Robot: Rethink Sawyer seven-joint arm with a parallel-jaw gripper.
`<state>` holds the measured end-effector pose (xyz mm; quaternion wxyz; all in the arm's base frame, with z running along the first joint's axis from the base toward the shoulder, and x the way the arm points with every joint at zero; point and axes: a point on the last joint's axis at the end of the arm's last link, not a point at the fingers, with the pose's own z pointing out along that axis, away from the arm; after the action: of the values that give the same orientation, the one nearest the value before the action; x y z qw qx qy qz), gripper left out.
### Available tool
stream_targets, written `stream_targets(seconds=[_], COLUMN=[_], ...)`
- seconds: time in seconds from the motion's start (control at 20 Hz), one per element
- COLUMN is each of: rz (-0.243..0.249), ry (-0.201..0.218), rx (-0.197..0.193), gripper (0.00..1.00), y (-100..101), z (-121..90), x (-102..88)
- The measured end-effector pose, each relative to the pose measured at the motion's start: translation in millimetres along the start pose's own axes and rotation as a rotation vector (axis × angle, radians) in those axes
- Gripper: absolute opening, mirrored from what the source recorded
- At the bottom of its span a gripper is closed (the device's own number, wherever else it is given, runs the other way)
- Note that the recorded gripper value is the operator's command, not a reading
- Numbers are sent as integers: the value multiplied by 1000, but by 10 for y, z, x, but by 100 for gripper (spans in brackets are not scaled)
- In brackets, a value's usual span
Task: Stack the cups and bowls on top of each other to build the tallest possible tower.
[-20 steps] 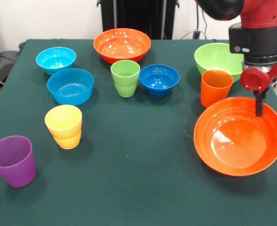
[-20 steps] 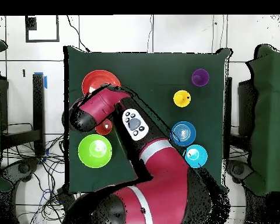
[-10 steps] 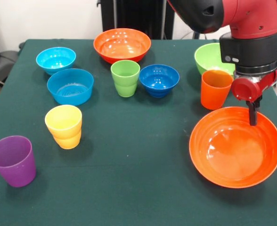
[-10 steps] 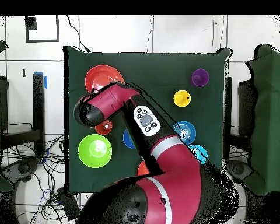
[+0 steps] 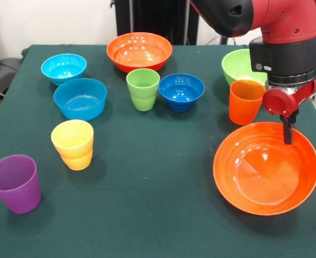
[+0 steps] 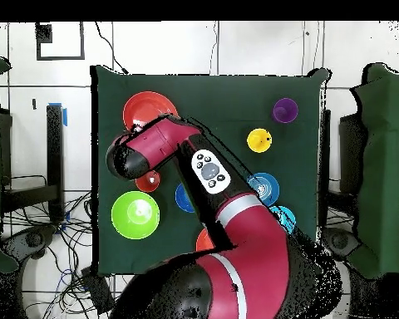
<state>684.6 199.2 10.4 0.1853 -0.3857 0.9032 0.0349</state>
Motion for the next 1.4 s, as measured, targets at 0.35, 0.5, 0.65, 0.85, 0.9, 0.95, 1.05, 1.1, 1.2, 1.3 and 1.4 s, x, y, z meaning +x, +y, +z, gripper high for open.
stream_targets(seconds=[0.35, 0.5, 0.65, 0.85, 0.9, 0.95, 1.05, 1.1, 1.2, 1.3, 1.4], rz=[-9, -11, -6, 10, 12, 18, 27, 32, 41, 50, 58], ry=[-12, -19, -22, -24, -24, -24, -22, -21, -18, -15, -11], rx=[31, 57, 71, 91, 93, 97, 100, 102, 104, 105, 105], gripper=[0, 0, 0, 0, 0, 0, 0, 0, 0, 0, 0], y=[-132, -255, -353, -523, -544, -593, -654, -683, -734, -782, -816], z=[-162, -305, -374, -453, -462, -479, -492, -497, -502, -505, -506], x=[-70, -98, -88, -35, -26, -1, 45, 69, 114, 164, 204])
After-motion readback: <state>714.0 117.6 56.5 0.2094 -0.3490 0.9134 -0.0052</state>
